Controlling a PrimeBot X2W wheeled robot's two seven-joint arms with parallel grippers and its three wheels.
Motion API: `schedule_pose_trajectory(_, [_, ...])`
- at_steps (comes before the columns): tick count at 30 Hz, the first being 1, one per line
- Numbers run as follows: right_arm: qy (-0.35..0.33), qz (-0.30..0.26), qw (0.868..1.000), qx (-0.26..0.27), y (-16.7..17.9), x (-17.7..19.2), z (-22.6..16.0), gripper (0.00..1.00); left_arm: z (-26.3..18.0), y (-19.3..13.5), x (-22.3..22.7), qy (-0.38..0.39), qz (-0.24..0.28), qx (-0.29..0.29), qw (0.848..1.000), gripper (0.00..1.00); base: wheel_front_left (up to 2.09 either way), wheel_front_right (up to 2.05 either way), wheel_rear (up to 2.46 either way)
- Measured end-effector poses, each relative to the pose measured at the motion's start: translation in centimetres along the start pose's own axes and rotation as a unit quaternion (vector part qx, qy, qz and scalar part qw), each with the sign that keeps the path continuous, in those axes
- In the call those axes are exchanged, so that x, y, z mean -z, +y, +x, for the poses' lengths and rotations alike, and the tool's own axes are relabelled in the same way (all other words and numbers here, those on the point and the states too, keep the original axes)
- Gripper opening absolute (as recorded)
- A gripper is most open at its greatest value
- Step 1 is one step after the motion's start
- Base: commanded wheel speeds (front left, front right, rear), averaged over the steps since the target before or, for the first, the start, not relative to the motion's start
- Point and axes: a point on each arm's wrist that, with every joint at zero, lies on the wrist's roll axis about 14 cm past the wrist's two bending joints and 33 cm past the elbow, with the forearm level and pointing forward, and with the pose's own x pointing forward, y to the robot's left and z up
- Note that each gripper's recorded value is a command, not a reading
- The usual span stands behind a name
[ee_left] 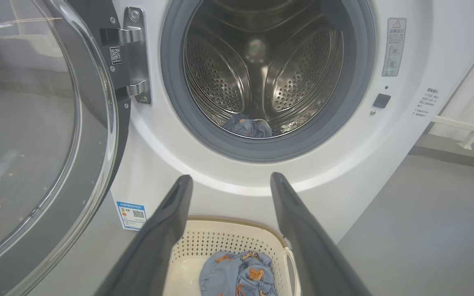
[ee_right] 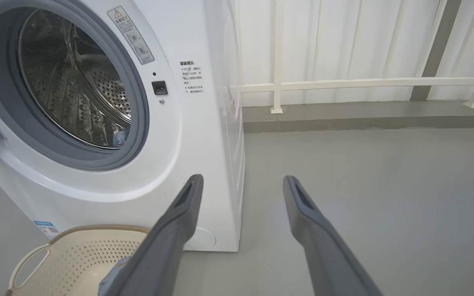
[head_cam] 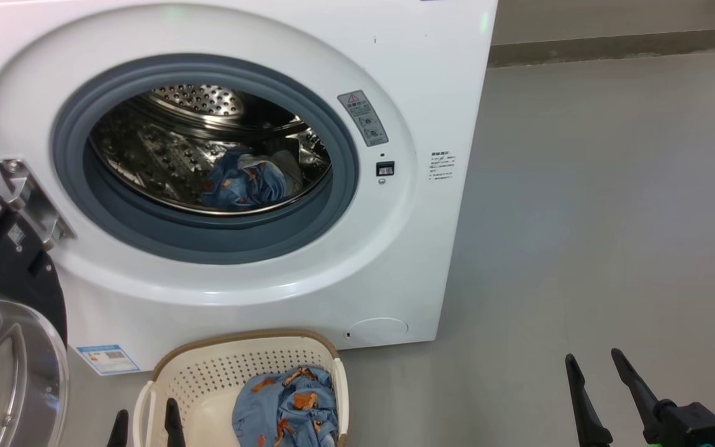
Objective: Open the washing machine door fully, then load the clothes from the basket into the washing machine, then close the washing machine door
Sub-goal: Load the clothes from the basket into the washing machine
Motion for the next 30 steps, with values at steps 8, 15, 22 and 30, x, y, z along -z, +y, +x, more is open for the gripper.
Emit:
schedule_pose_trajectory(8, [0.007,0.0,1.0,-0.003,0.2,0.5,0.2,1.0,0.1,0.5,0.2,0.003,0.005,-0.007,1.0,1.0,0.0,0.0,0.0])
schedule_pose_trajectory(15, [0.026,0.001,1.0,-0.007,0.5,1.6,0.6,1.0,1.0,-0.6,3.2,0.054,-0.033,0.011,0.998,1.0,0.0,0.0,0.0])
schedule_pose_trajectory(22, [0.031,0.011,0.999,-0.008,0.7,2.2,2.9,1.0,3.1,-3.0,9.2,0.151,-0.071,0.047,0.985,1.0,0.0,0.0,0.0])
schedule_pose_trajectory(30, [0.052,0.035,0.998,0.006,0.0,4.1,4.9,1.0,6.4,-3.4,15.8,0.277,-0.082,0.058,0.956,1.0,0.0,0.0,0.0])
